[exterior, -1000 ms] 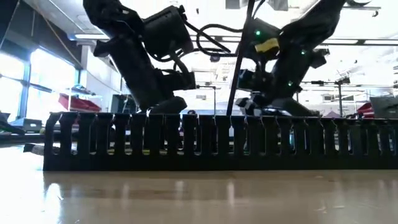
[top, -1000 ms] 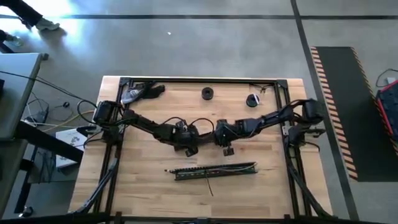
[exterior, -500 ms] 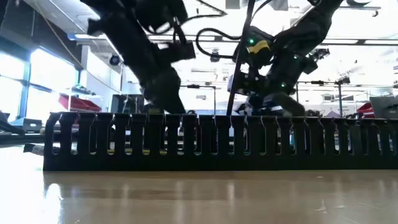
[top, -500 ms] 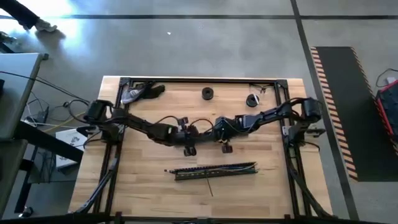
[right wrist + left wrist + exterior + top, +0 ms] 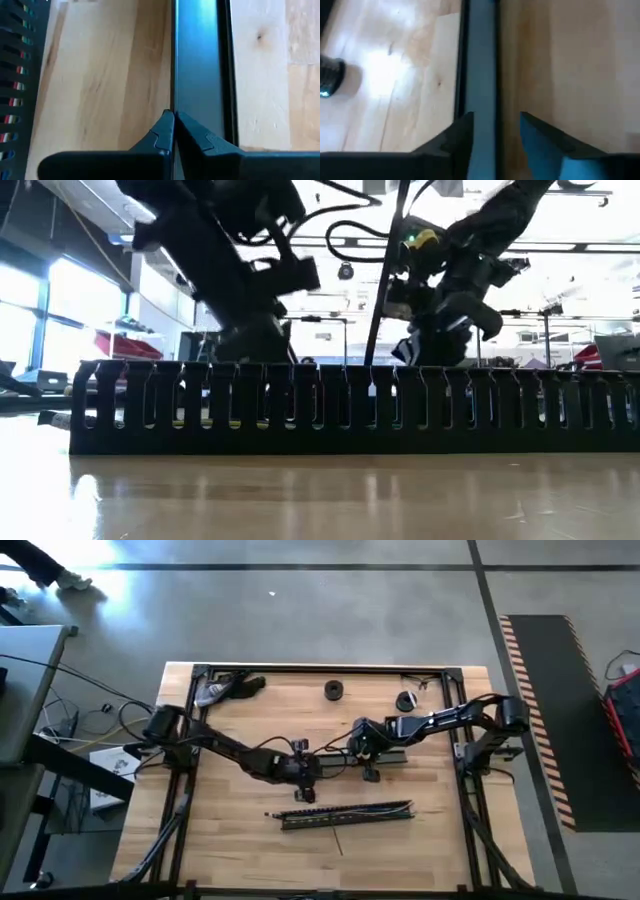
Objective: Ziptie cables
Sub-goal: Close the black cable duct
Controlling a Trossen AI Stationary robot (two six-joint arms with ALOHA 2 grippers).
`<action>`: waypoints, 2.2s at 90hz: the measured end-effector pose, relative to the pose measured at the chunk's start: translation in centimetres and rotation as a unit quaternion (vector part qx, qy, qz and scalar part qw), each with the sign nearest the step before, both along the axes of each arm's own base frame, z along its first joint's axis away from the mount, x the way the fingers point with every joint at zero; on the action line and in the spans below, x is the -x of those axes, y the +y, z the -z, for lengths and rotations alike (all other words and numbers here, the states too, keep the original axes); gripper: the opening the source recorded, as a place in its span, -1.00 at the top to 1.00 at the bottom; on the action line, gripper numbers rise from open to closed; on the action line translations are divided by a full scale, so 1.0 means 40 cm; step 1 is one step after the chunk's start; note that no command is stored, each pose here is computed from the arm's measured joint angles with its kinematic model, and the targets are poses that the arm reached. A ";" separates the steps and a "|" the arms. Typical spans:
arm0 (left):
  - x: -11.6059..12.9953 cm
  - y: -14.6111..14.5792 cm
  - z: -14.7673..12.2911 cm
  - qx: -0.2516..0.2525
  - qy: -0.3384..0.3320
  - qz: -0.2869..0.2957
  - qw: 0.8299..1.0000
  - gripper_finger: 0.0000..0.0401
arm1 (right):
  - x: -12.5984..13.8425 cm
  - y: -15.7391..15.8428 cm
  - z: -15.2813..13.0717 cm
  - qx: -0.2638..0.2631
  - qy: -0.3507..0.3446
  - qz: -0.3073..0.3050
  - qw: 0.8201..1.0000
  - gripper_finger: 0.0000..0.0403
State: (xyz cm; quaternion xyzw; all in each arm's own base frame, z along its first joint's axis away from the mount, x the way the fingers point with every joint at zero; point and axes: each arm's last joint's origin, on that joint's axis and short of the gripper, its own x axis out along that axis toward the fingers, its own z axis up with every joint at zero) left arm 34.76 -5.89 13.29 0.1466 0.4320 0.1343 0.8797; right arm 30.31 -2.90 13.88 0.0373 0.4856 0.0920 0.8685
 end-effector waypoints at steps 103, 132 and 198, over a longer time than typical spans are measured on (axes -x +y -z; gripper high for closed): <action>-0.012 0.124 -0.078 0.394 0.034 -0.026 0.918 0.97 | 0.078 0.074 -0.209 0.135 -0.123 -0.076 0.980 0.20; -0.029 0.233 -0.010 0.471 0.042 -0.045 0.880 0.95 | 0.057 0.093 -0.146 0.098 -0.061 -0.050 0.992 -0.30; -0.013 0.302 -0.005 0.533 0.043 -0.069 0.842 0.95 | -0.028 0.136 0.044 0.320 -0.001 -0.067 0.945 -0.31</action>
